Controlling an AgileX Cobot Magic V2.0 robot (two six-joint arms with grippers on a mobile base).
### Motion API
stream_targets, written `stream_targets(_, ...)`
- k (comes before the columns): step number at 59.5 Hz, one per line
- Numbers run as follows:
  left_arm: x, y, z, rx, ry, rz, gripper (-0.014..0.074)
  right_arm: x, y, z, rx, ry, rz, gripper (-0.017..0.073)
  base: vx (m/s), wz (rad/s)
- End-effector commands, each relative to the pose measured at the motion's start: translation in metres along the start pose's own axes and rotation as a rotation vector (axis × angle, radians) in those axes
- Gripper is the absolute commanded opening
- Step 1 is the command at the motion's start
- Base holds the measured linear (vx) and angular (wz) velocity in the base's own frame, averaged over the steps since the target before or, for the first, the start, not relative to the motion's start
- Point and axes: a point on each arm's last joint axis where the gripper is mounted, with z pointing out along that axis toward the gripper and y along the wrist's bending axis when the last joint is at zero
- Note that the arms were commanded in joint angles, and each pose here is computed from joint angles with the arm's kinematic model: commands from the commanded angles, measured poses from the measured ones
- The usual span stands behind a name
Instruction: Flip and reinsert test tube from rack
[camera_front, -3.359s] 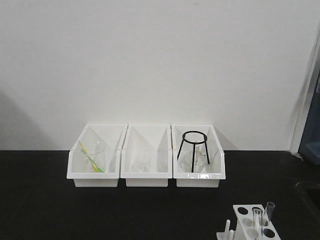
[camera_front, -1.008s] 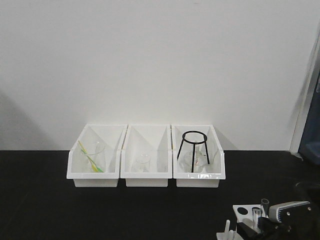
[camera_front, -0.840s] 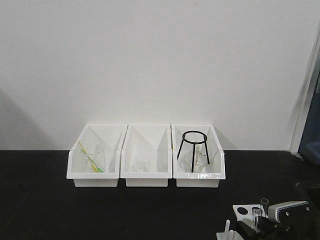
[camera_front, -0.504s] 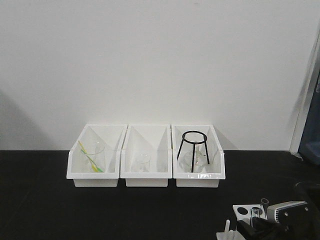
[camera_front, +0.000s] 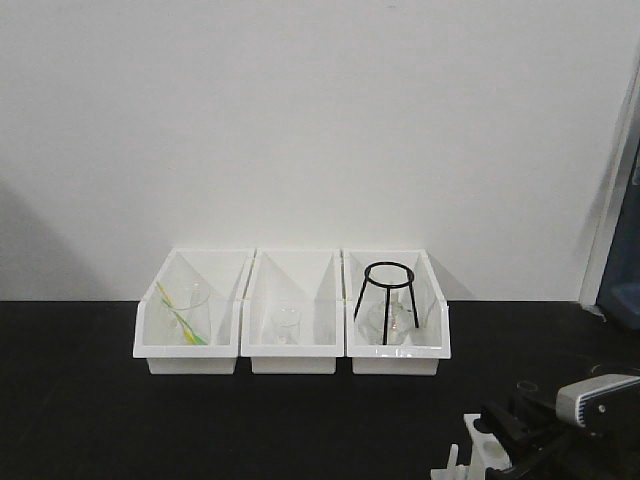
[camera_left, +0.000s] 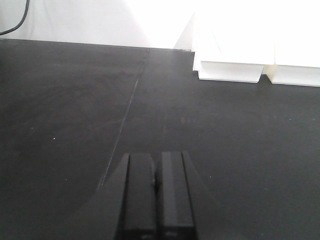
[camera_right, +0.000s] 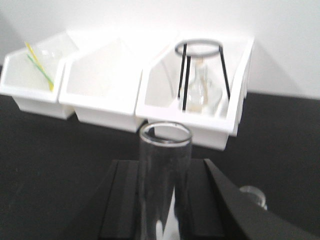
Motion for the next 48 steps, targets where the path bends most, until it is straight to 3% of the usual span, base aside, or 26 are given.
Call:
stream_targets(1, -0.008, -0.002, -0.001, 0.024, -0.097, -0.003, -0.0006, -0.034, 0.006, -0.011, -0.029, -0.189, -0.042, 0.0137, 0.0, 0.0)
stream_targets(20, -0.008, -0.002, -0.001, 0.024, -0.097, -0.003, -0.0006, -0.067, 0.013, -0.044, 0.002, -0.295, -0.096, 0.0141, 0.0, 0.0)
stream_targets(42, -0.008, -0.002, -0.001, 0.024, -0.097, -0.003, -0.0006, -0.086, 0.012, -0.051, 0.044, -0.288, -0.126, 0.0148, 0.0, 0.0)
stream_targets(48, -0.008, -0.002, -0.001, 0.024, -0.097, -0.003, -0.0006, -0.083, 0.014, -0.05, 0.039, -0.259, -0.207, 0.0148, 0.0, 0.0)
